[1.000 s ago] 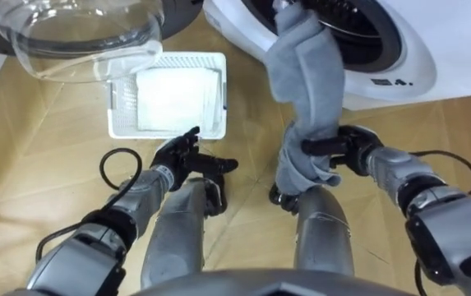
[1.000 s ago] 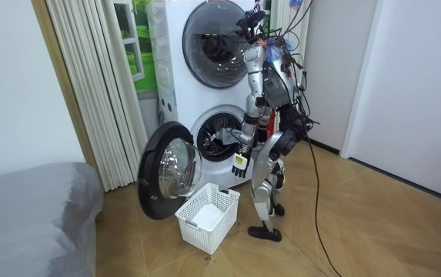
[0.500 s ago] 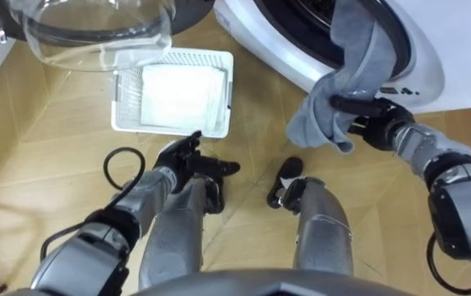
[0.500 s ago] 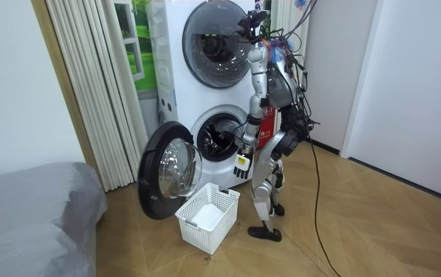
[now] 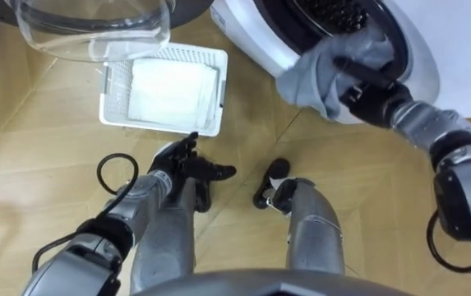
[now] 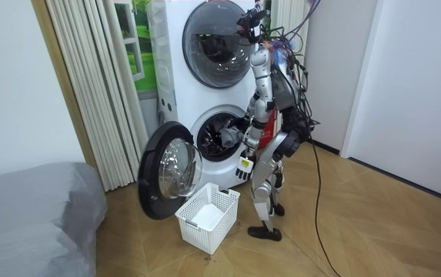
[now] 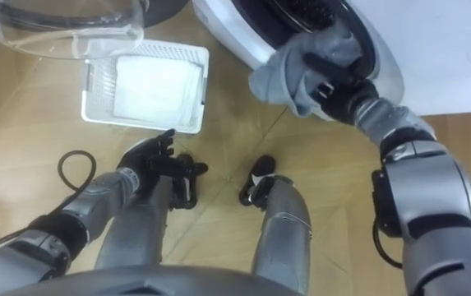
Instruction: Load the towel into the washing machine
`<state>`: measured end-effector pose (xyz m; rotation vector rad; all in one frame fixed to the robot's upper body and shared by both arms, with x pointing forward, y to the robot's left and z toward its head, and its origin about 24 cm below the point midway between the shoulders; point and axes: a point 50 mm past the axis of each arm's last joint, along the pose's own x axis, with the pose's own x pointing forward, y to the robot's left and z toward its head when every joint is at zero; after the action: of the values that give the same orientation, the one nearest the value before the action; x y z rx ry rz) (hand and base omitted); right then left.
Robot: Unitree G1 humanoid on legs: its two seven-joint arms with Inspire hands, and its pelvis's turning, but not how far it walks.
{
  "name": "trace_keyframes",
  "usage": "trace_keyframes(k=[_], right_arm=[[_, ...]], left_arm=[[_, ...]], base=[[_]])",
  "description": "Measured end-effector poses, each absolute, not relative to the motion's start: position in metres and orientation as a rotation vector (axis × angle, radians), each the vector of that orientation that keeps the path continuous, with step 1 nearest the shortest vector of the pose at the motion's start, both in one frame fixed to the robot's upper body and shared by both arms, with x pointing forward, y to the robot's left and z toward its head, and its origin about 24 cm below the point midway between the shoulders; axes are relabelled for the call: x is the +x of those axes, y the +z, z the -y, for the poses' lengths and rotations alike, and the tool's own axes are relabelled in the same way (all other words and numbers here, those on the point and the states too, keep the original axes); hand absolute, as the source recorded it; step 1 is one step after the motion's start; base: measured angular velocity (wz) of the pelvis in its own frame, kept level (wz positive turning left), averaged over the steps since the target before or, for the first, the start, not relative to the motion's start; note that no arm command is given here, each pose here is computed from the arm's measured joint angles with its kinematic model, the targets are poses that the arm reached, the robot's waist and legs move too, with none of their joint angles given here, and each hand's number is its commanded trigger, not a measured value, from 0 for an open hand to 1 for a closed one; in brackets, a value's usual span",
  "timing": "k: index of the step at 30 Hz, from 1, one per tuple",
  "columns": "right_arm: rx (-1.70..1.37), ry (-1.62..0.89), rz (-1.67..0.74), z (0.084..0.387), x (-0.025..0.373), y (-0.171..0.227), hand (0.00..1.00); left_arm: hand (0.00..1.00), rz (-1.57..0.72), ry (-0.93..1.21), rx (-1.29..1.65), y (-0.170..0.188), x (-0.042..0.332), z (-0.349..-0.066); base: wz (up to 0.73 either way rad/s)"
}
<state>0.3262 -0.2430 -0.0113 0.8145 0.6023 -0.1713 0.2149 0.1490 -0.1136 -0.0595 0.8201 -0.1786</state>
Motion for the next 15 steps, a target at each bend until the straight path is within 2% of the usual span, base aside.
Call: trace_keyframes(k=[6, 8, 9, 15], right_arm=[[0.978, -0.195, -0.552, 0.235, 0.348, 0.015, 1.0], [0.997, -0.204, -0.554, 0.234, 0.35, 0.018, 0.31], [1.001, -0.207, -0.555, 0.234, 0.35, 0.019, 0.0], [1.069, -0.265, -0.554, 0.234, 0.355, 0.026, 0.0]], left_arm=[[0.0, -0.81, -0.157, -0.059, -0.113, 0.214, -0.146], [0.0, -0.805, -0.149, -0.072, -0.112, 0.213, -0.145], [0.0, -0.803, -0.145, -0.074, -0.112, 0.213, -0.145], [0.0, -0.781, -0.153, -0.015, -0.11, 0.214, -0.138]], base=[[0.15], [0.02], [0.09], [0.04]])
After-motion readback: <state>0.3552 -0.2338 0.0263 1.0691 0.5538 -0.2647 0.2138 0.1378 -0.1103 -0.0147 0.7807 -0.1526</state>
